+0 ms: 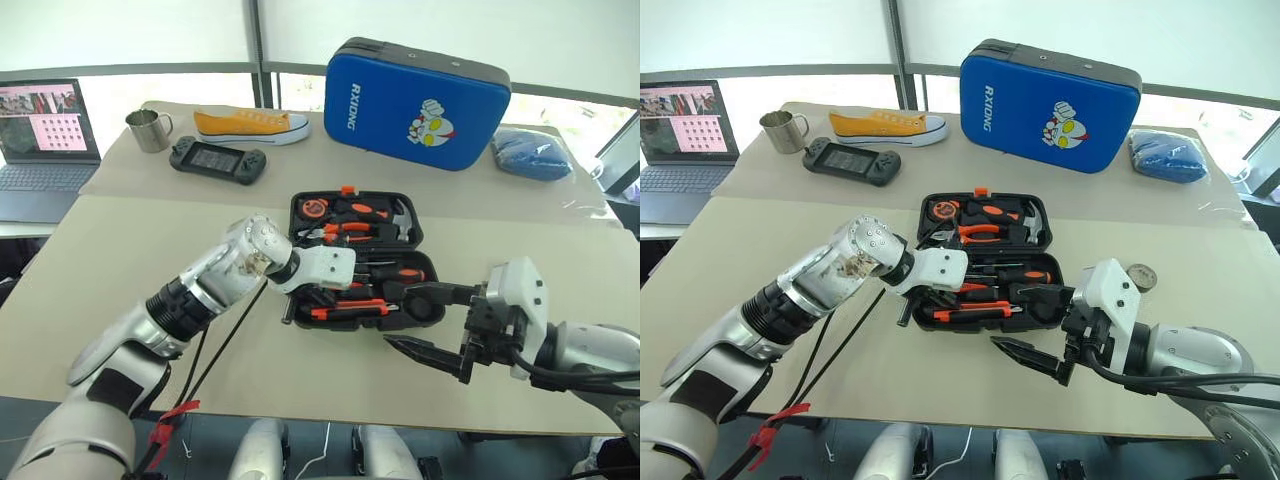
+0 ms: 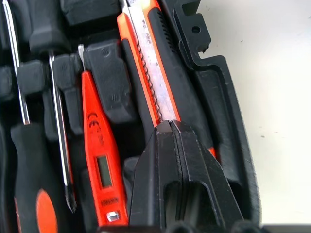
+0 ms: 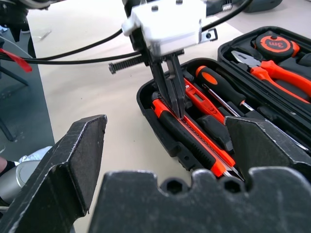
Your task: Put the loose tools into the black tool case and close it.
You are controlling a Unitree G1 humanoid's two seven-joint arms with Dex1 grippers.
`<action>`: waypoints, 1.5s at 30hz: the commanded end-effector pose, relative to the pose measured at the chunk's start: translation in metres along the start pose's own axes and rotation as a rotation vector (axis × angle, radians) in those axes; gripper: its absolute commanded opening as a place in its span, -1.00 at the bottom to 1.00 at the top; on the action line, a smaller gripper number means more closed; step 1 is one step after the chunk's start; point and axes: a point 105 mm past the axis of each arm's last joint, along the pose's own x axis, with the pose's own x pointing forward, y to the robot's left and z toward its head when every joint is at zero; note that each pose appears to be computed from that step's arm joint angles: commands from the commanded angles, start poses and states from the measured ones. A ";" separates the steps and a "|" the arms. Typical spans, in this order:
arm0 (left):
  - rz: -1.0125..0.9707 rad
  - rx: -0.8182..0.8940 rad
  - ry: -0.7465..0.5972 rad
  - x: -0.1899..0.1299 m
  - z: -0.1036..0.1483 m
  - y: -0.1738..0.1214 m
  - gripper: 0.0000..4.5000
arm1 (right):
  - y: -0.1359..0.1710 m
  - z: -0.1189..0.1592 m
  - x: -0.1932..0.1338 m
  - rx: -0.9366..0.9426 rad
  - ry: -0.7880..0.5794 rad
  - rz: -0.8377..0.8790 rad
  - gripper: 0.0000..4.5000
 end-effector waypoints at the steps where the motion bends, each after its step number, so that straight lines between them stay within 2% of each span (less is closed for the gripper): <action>1: -0.087 -0.068 0.047 0.017 -0.019 -0.016 -0.98 | 0.000 0.006 -0.001 -0.021 -0.010 -0.008 1.00; 6: -0.063 -0.167 -0.028 0.000 -0.009 -0.003 -0.98 | 0.001 0.005 -0.001 -0.015 -0.008 -0.008 1.00; 10: 0.008 -0.172 -0.059 -0.019 -0.008 0.012 -0.98 | -0.001 0.003 -0.001 -0.010 -0.005 -0.012 1.00; 13: 0.064 -0.183 -0.251 -0.043 0.011 0.018 -0.98 | -0.009 -0.001 -0.006 -0.013 0.011 -0.055 1.00; 15: 0.179 -0.229 -0.407 -0.067 0.015 0.029 -0.98 | -0.019 -0.008 -0.015 -0.021 0.038 -0.121 1.00; 18: 0.280 -0.308 -0.515 -0.098 0.005 0.032 -0.71 | -0.038 -0.019 -0.041 0.018 0.065 -0.262 1.00; 22: 0.368 -0.391 -0.673 -0.149 -0.003 0.019 -0.10 | -0.057 -0.040 -0.101 0.093 0.149 -0.449 1.00; 24: 0.362 -0.398 -0.683 -0.156 -0.005 0.010 0.24 | -0.063 -0.046 -0.123 0.105 0.184 -0.501 1.00; 25: 0.352 -0.406 -0.698 -0.161 -0.004 0.004 0.33 | -0.068 -0.049 -0.134 0.114 0.200 -0.528 1.00; 29: 0.344 -0.400 -0.731 -0.168 0.005 -0.008 0.99 | -0.087 -0.056 -0.155 0.125 0.235 -0.580 1.00; 32: 0.310 -0.355 -0.724 -0.163 0.014 -0.021 0.99 | -0.112 -0.063 -0.154 0.109 0.269 -0.594 1.00; 35: 0.311 -0.297 -0.706 -0.156 0.020 -0.029 0.99 | -0.134 -0.068 -0.132 0.099 0.287 -0.545 1.00; 41: 0.396 -0.149 -0.696 -0.155 0.028 -0.031 0.99 | -0.177 -0.082 -0.103 0.079 0.373 -0.550 1.00; 45: 0.399 -0.150 -0.703 -0.157 0.030 -0.031 0.99 | -0.198 -0.097 -0.091 0.077 0.436 -0.569 1.00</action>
